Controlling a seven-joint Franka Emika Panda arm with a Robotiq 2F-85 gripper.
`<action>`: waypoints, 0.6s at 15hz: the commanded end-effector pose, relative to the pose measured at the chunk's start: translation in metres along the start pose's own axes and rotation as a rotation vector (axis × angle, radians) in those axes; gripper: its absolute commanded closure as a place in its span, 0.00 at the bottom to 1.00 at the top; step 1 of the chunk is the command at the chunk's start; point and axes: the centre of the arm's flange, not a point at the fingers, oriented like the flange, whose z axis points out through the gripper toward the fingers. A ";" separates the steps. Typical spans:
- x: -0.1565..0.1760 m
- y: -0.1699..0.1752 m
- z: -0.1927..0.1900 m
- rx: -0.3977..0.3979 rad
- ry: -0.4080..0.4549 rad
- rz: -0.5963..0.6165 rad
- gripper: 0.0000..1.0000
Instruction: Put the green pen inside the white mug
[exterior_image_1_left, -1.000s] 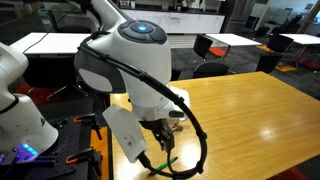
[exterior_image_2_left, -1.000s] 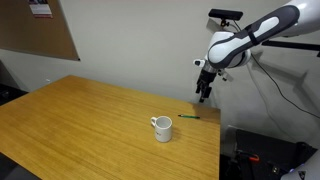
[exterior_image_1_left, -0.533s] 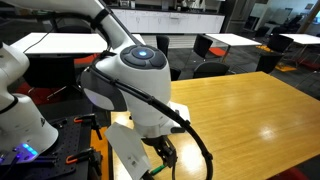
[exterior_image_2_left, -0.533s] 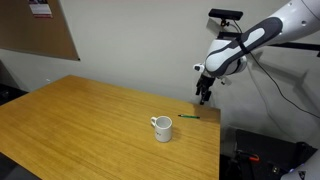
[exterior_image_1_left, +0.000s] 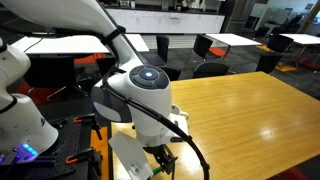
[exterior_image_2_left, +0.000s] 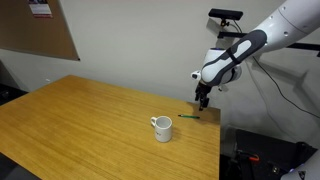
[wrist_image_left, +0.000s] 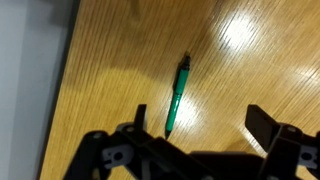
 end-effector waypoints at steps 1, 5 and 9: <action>0.000 0.006 0.013 -0.015 0.002 -0.011 0.00; -0.002 0.011 0.028 -0.041 -0.001 0.010 0.00; -0.005 0.013 0.043 -0.059 -0.006 0.022 0.00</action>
